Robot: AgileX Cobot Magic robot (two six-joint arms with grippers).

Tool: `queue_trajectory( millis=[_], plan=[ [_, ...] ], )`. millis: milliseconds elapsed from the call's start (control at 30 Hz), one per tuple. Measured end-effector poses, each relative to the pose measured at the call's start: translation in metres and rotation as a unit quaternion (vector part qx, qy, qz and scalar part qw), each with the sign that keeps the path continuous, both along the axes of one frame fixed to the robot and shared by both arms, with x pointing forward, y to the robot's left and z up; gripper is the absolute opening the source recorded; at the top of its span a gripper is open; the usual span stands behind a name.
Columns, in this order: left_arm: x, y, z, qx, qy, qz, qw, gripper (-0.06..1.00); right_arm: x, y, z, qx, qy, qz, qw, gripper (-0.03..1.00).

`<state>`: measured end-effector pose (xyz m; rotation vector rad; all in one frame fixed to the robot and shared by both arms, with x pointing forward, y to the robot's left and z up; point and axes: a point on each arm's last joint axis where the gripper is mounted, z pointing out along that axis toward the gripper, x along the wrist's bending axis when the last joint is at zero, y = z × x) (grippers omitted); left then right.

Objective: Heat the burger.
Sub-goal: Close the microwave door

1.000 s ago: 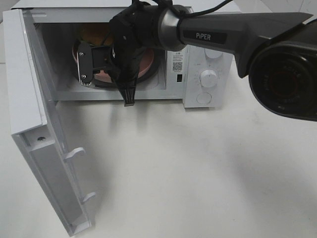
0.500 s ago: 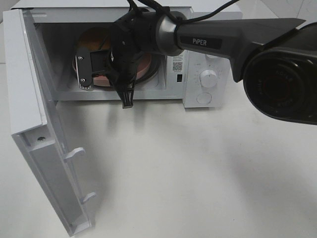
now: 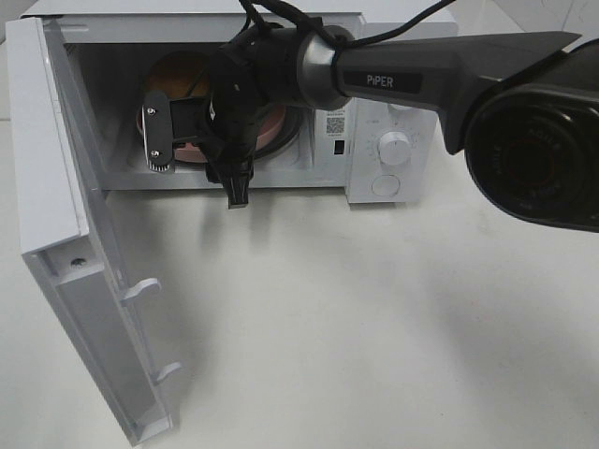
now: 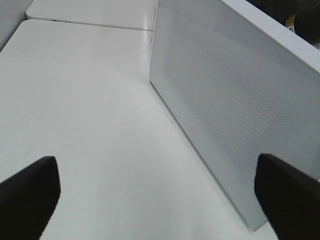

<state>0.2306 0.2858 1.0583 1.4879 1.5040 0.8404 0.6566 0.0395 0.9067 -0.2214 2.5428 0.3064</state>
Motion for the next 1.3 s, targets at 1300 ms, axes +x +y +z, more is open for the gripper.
queue_trajectory(
  millis=[1300],
  plan=[
    [0.0, 0.0, 0.0, 0.0, 0.0, 0.0, 1.0, 0.97, -0.101, -0.082, 0.043, 0.032, -0.04, 0.06, 0.997, 0.75]
  ],
)
